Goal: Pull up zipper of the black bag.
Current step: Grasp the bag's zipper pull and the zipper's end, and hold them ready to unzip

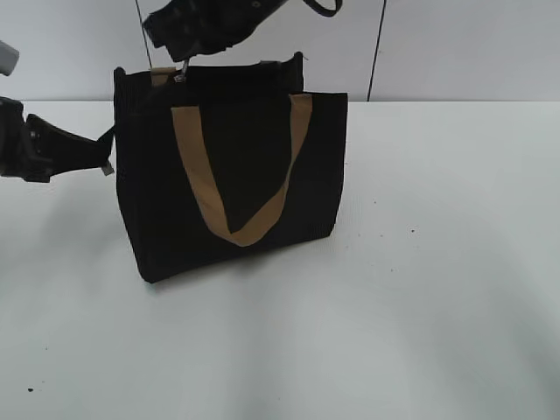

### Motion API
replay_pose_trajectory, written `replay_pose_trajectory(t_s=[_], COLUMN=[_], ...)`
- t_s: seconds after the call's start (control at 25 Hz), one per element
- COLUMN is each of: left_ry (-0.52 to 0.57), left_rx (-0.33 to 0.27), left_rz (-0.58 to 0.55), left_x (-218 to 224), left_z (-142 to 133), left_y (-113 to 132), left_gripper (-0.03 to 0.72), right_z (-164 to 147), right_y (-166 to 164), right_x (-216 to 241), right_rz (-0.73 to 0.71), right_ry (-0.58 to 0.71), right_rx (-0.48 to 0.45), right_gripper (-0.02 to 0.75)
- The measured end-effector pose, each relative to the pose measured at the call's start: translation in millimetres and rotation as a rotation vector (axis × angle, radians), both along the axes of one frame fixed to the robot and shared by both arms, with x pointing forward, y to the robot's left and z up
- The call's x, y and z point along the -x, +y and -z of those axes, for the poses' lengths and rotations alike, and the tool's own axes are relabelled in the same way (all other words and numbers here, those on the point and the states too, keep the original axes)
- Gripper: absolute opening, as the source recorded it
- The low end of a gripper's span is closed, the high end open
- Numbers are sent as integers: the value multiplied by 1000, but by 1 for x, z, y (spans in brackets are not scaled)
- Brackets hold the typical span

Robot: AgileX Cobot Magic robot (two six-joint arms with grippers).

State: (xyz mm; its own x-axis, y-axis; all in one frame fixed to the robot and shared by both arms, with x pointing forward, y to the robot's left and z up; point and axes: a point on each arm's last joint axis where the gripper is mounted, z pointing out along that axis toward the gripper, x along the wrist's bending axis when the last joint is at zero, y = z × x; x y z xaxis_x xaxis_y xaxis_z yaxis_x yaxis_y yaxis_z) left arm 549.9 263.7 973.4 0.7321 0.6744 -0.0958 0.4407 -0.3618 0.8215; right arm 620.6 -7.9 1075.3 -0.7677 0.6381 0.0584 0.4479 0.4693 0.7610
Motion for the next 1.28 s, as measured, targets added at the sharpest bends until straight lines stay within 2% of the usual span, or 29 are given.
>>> replay_pose_trajectory(t_s=[0.12, 0.32, 0.48, 0.6, 0.88, 0.92, 1.0, 1.08, 1.16, 1.2, 1.28], left_ry=[49, 48, 25, 24, 26, 26, 26, 27, 31, 31, 27], left_rx=[-70, -99, -106, -96, -58, -54, -56, -42, -13, 2, 24], left_rz=[-38, -83, -112, -103, -89, -92, -101, -106, -98, -91, -95], left_x=[1, 3, 5, 6, 7, 7, 7, 7, 8, 8, 10], left_z=[7, 1, -7, -9, -12, -12, -12, -13, -14, -15, -19], left_y=[7, 17, 25, 25, 22, 22, 24, 24, 22, 21, 20], left_gripper=[11, 11, 11, 11, 11, 11, 20, 80, 207, 300, 469], right_z=[-2, -4, -2, 1, 1, -2, -14, -29, -43, -46, -48], right_y=[-15, -23, -33, -39, -43, -43, -47, -50, -51, -52, -54], right_x=[-7, -8, -10, -11, -10, -9, -7, -3, 2, 4, 8], right_rz=[14, 3, 19, 62, 109, 109, 101, 103, 104, 103, 92], right_ry=[-29, -66, -105, -93, -67, -68, -97, -124, -138, -136, -119], right_rx=[61, 150, 282, 343, 368, 362, 348, 300, 257, 251, 267], right_gripper=[-10, -10, -10, -10, 1, 22, 134, 337, 498, 536, 561])
